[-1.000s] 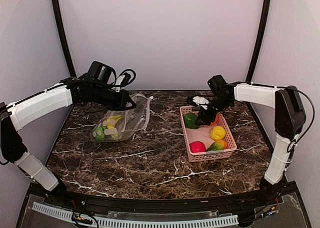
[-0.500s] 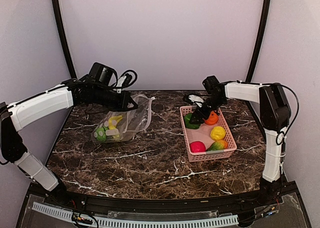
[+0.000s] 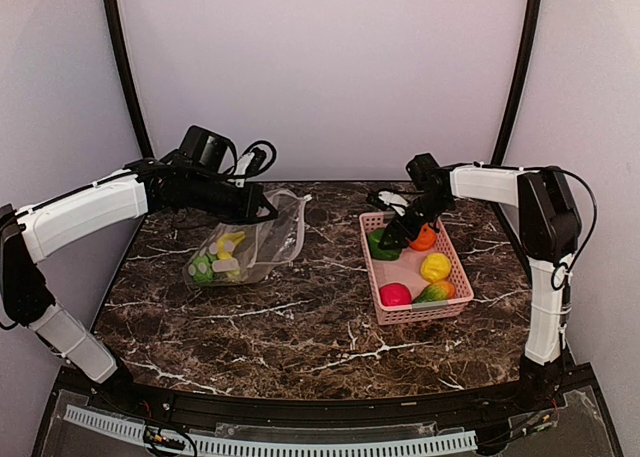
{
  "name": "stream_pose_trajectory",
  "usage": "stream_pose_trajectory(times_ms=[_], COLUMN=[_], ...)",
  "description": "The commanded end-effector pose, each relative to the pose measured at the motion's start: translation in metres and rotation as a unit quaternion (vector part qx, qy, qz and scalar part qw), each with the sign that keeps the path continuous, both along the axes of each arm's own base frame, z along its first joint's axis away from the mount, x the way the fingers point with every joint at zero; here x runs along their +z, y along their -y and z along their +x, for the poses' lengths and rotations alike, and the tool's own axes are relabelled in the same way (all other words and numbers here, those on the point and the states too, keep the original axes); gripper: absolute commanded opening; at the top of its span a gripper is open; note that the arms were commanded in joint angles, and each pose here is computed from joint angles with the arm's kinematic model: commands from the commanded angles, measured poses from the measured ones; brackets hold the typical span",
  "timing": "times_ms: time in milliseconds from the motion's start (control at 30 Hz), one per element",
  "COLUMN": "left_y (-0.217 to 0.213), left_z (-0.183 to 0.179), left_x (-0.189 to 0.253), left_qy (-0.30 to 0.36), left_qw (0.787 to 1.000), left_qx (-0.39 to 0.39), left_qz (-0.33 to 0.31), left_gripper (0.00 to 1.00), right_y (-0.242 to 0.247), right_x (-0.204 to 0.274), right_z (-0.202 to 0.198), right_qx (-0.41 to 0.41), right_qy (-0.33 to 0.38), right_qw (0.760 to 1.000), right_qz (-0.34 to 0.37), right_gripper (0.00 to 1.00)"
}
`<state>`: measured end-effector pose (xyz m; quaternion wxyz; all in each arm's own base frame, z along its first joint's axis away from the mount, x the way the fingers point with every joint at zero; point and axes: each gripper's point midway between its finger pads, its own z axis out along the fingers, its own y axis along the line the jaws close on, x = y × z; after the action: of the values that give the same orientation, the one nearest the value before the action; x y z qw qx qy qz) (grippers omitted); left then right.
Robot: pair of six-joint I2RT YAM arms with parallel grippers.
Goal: Place the food in the zip-top bag and seal the zipper
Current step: Pick up the fake vegetable from the bin, then place the fake vegetable in the zipper food storage bag.
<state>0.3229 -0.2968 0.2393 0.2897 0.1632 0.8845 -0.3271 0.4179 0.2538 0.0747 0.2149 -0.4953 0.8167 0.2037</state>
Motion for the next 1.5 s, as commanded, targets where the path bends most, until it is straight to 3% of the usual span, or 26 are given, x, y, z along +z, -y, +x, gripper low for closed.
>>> stream_pose_trajectory(times_ms=[0,167,333,600,800,1167,1467], left_y=[0.004,0.006,0.006,0.009,0.01,0.024,0.04], left_z=[-0.004,-0.005,-0.005,-0.004,-0.002,0.003,0.006], left_x=[0.001,0.0,0.002,0.004,0.001,-0.003,0.002], left_qy=[0.0,-0.001,0.002,0.009,0.01,0.004,0.004], left_qw=[1.0,1.0,1.0,1.0,1.0,0.999,0.999], left_qx=[-0.007,-0.008,-0.008,-0.017,-0.02,-0.025,-0.033], left_qz=[-0.007,-0.009,-0.008,-0.008,-0.004,-0.024,-0.037], left_gripper=[0.01,0.01,0.01,0.01,0.01,0.01,0.01], right_y=[-0.004,-0.005,-0.002,0.018,0.013,-0.052,-0.12], right_x=[-0.003,-0.013,-0.007,0.039,0.091,0.194,0.215], right_z=[0.003,0.002,0.002,-0.012,-0.033,-0.088,-0.14], right_qx=[0.0,-0.004,-0.008,-0.019,-0.013,0.092,0.183], right_qy=[-0.014,-0.028,-0.033,0.018,0.026,0.026,-0.009], right_qw=[1.0,1.0,0.999,1.0,0.999,0.982,0.966], right_qz=[0.013,0.011,0.007,-0.012,0.036,0.162,0.183], right_gripper=[0.7,0.68,0.54,0.49,0.47,0.47,0.48])
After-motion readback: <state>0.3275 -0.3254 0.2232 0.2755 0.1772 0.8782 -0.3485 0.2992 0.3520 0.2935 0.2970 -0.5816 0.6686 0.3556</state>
